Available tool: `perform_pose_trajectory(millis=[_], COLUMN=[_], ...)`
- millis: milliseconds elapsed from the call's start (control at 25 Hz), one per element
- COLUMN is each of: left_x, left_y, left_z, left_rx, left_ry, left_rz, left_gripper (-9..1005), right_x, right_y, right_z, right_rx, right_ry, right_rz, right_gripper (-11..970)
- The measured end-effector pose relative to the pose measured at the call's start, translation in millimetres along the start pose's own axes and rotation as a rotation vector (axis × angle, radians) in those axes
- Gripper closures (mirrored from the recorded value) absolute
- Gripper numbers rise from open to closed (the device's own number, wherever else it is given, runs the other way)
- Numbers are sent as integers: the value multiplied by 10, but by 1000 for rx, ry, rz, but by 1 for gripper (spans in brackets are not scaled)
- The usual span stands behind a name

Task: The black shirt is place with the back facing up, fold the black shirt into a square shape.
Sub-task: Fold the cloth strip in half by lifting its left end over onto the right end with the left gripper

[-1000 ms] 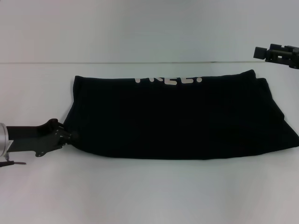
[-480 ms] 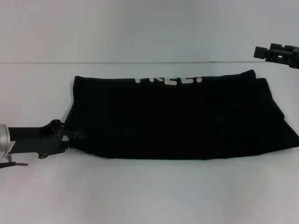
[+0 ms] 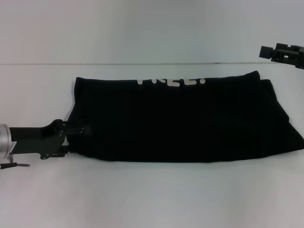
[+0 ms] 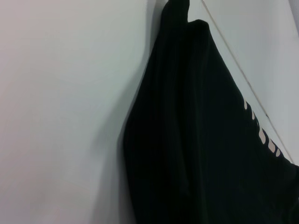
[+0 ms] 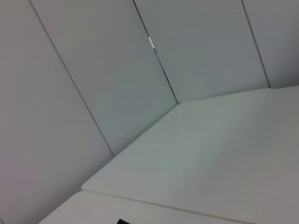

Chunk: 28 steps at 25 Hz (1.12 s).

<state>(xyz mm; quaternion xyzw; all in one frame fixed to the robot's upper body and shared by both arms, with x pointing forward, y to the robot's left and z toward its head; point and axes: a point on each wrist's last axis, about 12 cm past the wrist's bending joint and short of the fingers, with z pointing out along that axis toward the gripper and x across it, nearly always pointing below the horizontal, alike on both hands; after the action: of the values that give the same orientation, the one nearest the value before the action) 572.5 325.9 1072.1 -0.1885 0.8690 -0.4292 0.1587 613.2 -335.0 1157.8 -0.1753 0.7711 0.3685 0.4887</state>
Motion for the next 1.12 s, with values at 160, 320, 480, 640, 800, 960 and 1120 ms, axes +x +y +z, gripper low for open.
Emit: perform_pose_trajectory(millis=[160,320,480,640,800,960,1120], left_x=[-2,-1,-4,-11,-13,-13,-6], left_y=[5,2,-2,-3,-2,1,20], left_z=[-7,-5,-7,-10,-9,-7,-10], left_rx=[-1,-1,-2,-4,-4,-7,-12], left_ry=[-1,1,2,-1,-3,-3,-6], left_rz=[-2,-1,10,18,11,10,7], left_gripper=[262,264,292,319,489,590,669], right_x=[1,0,-3,0,-1,-1,-1], right_y=[1,2,2,1,0,1,1], right_z=[2,3,4,0,0,0,1], right_rx=[-1,-1,-1,0,0,0,-1], right_ry=[1,2,0,-1,-2,-1,-1], right_rz=[-1,-1,-1,0,0,0,0], right_gripper=[31,31,31,31,31,31,33])
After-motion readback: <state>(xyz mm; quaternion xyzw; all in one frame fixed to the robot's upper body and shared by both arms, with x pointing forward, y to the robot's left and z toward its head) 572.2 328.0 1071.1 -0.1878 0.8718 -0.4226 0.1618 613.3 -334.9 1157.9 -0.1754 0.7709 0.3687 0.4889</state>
